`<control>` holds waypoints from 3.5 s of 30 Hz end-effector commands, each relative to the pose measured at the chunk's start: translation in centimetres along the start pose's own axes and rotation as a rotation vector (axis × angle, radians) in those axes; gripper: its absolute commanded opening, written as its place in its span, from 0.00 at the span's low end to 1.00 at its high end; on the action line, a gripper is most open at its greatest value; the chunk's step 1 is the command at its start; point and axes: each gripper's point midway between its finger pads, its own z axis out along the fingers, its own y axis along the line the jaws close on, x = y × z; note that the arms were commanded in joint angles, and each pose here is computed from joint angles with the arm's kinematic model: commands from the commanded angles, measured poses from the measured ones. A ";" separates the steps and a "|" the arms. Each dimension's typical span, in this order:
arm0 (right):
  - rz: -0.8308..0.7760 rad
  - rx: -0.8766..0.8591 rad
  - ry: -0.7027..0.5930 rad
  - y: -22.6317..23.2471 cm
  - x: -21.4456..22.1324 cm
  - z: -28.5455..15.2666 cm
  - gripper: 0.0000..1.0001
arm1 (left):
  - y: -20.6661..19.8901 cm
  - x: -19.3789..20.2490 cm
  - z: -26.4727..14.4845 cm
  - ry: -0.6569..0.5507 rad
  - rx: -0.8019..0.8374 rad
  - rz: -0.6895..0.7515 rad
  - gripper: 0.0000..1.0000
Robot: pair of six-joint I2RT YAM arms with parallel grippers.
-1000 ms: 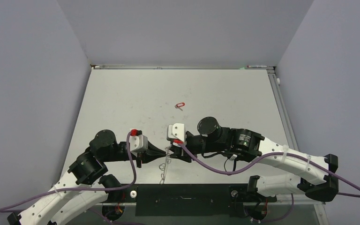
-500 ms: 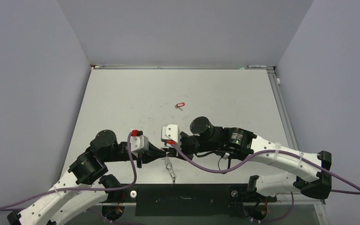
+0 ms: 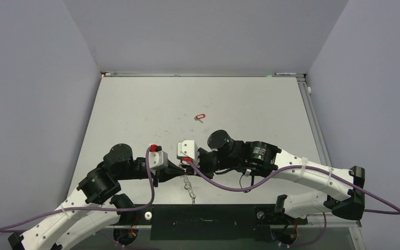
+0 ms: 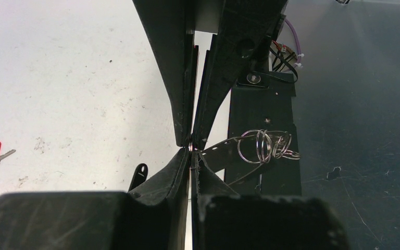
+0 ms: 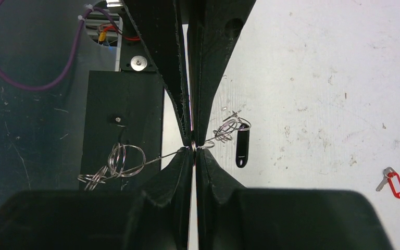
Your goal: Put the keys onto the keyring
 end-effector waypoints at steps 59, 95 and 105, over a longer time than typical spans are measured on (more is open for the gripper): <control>0.167 -0.037 -1.016 1.8 -10.2 -6.4 0.05 | -2.0 -9.3 -2.8 -0.590 0.021 -0.069 0.19; 0.141 -0.019 -0.816 1.7 -8.5 -4.8 0.30 | -1.1 -8.8 -3.3 -0.543 -0.059 -0.003 0.00; 0.094 0.020 -0.738 1.1 -7.8 -4.0 0.05 | -1.4 -8.6 -3.1 -0.511 -0.037 0.006 0.00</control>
